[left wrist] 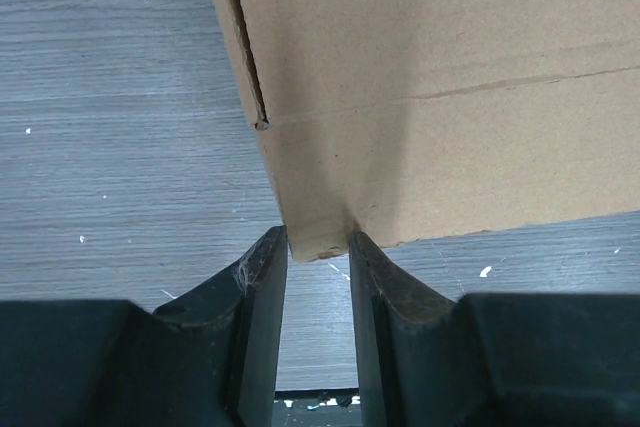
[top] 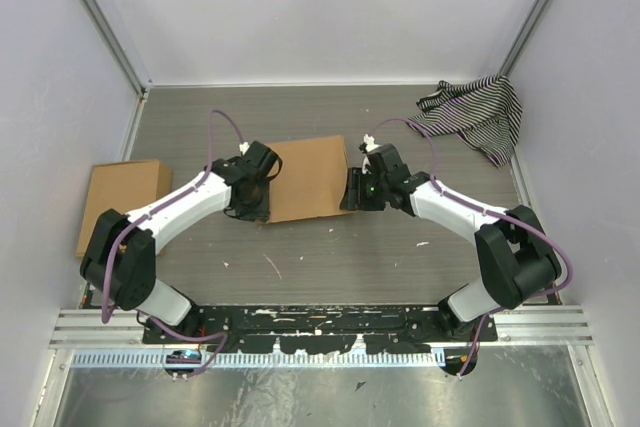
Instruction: Fold the paper box
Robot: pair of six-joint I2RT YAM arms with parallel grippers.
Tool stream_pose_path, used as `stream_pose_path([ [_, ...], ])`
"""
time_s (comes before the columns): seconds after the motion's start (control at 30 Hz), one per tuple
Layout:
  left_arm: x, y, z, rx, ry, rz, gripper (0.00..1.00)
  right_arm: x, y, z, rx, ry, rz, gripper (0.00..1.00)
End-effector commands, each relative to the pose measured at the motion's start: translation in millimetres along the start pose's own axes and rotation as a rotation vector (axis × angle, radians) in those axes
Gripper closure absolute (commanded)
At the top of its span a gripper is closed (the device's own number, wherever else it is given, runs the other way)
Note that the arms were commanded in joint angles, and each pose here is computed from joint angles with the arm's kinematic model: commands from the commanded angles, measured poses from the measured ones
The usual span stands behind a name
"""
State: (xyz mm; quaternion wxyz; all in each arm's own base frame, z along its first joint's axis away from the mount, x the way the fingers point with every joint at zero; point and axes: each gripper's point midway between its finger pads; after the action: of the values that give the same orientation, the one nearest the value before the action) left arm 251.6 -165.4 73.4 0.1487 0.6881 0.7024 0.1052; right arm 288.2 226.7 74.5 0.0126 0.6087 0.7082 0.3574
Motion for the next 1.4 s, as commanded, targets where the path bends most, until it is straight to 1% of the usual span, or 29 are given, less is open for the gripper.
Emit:
stream_pose_path([
  [0.0, -4.7, 8.4, -0.5, -0.014, 0.007, 0.009, 0.62, 14.1, 17.5, -5.7, -0.066, 0.038, -0.019, 0.46],
  [0.13, -13.0, 3.9, 4.8, 0.009, -0.033, 0.002, 0.61, 14.6, 17.1, -5.5, -0.065, 0.041, -0.020, 0.46],
  [0.27, -22.6, 4.0, 0.9, 0.009, -0.088, -0.011, 0.60, 15.9, 16.7, -6.4, -0.063, 0.048, -0.024, 0.46],
  [0.37, -18.7, 7.3, -4.3, -0.007, -0.070, -0.010, 0.55, 15.7, 16.8, -7.8, -0.066, 0.047, -0.028, 0.46],
  [0.47, -5.3, 13.9, -7.9, -0.050, -0.005, -0.003, 0.45, 15.4, 18.0, -9.3, -0.073, 0.044, -0.030, 0.46],
  [0.57, 3.0, 17.9, -8.4, -0.074, 0.037, 0.000, 0.43, 16.2, 19.0, -9.4, -0.076, 0.045, -0.032, 0.46],
  [0.83, 0.9, 22.2, 4.7, -0.096, 0.041, -0.007, 0.45, 16.6, 19.3, -9.2, -0.078, 0.049, -0.029, 0.46],
  [1.07, -1.8, 19.2, 18.0, -0.081, 0.034, -0.011, 0.47, 17.6, 20.8, -11.3, -0.085, 0.051, -0.032, 0.46],
  [1.37, 2.3, 17.3, 20.4, -0.077, 0.044, -0.016, 0.48, 17.1, 20.0, -11.2, -0.085, 0.050, -0.032, 0.46],
])
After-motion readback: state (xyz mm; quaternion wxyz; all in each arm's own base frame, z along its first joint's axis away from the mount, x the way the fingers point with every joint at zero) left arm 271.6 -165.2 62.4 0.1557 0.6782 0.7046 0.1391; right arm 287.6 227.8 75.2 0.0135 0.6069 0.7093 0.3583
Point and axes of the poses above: each gripper's point midway between its finger pads, its own z axis out along the fingers, its own x axis along the line the jaws close on, y = z × x, and after that the axes turned 2 degrees about -z, right-handed
